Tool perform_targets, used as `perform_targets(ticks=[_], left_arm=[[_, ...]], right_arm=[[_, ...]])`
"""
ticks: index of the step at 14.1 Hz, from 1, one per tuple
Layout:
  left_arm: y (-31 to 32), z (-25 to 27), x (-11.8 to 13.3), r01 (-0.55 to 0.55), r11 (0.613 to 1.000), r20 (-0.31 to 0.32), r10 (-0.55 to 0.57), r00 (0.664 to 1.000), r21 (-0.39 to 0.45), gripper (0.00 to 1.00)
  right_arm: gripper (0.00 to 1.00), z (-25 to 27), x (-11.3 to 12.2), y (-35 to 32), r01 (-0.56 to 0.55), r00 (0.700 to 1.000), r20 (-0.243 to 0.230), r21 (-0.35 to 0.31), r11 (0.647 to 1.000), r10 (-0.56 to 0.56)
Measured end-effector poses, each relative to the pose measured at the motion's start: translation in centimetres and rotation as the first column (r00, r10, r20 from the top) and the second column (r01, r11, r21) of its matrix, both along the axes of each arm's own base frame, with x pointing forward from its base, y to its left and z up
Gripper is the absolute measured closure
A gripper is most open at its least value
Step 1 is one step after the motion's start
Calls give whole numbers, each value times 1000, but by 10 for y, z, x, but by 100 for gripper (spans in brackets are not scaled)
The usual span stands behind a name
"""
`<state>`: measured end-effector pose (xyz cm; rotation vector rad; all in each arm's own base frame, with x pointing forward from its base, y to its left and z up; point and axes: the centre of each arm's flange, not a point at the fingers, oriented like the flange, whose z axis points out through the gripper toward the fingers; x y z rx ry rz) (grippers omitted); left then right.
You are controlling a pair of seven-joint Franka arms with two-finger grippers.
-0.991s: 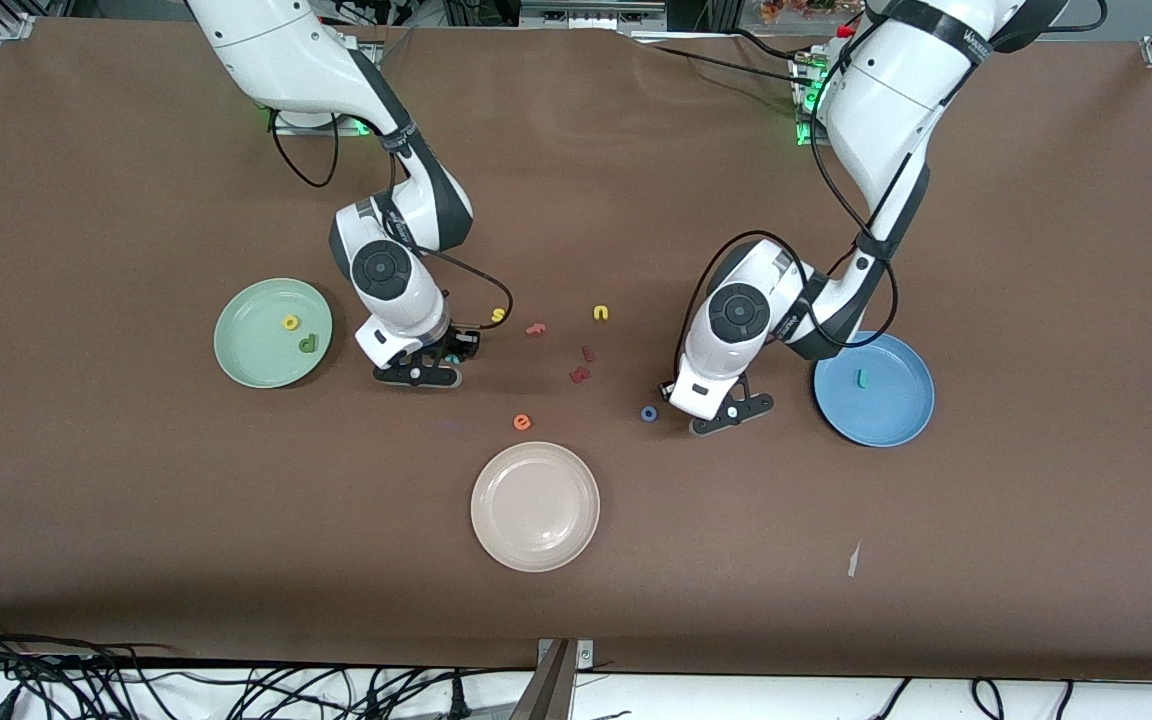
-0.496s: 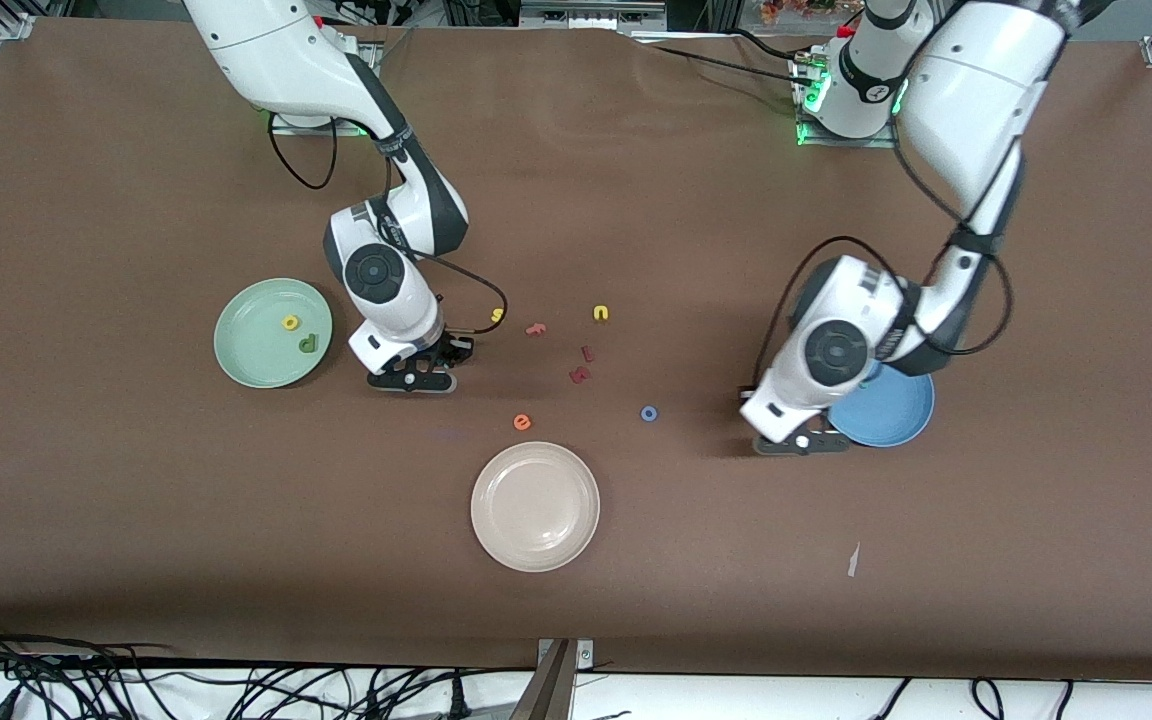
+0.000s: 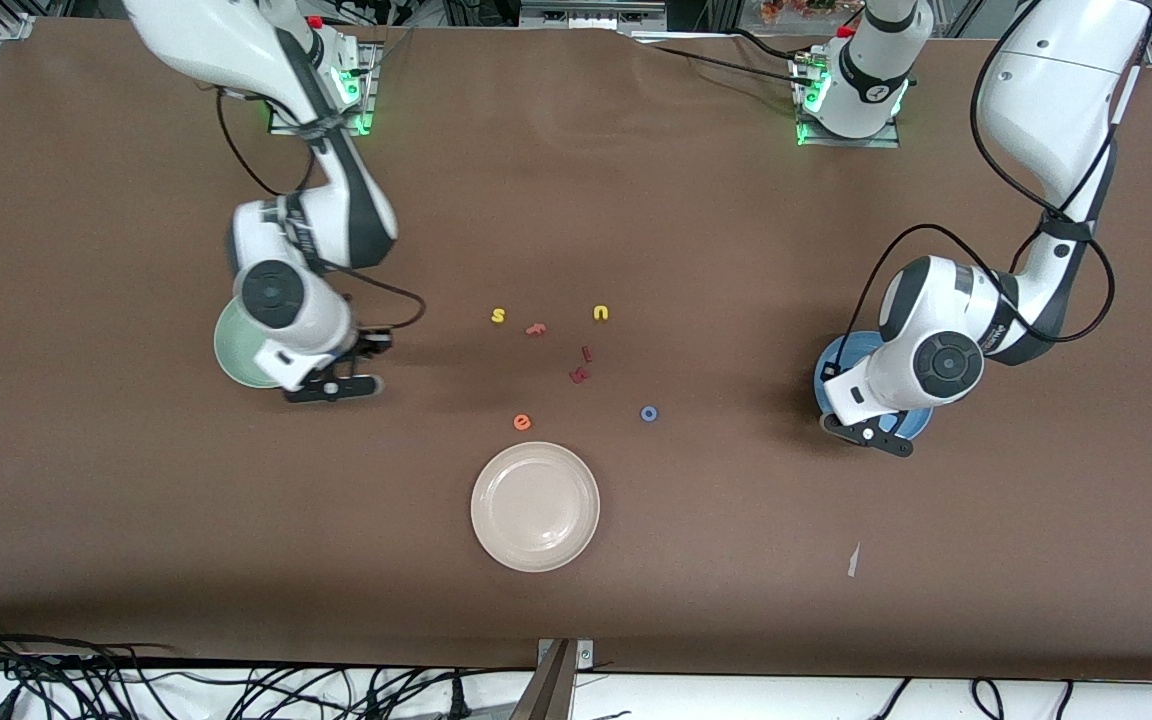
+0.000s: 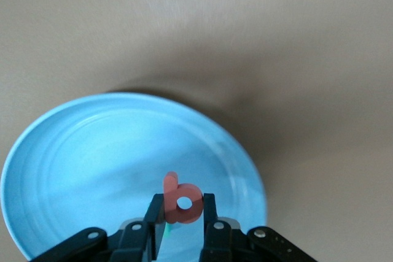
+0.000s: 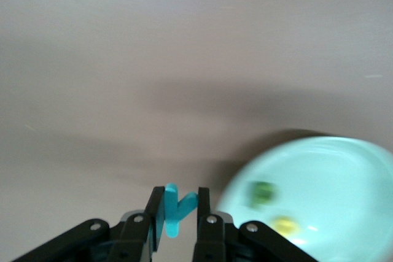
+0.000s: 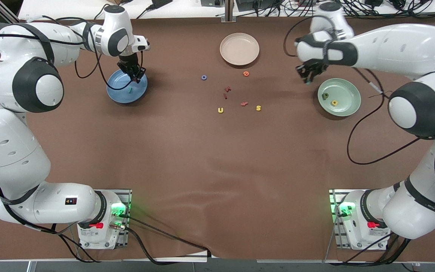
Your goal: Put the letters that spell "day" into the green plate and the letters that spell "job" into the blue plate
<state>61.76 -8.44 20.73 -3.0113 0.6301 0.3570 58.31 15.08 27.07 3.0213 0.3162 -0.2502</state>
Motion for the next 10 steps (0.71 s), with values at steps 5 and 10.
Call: perform_targets(ticks=[5,10], left_arm=[[-2,27,18,-49,995,40,53,998,-86,20],[-110,60,28,-193,973,98,206,974,-127,0]], right_arm=[[75,-14,-18,-116,-84,996,-23,2,996,84],[72,-66,-58,-135,-92,995,25,-19,996,93]])
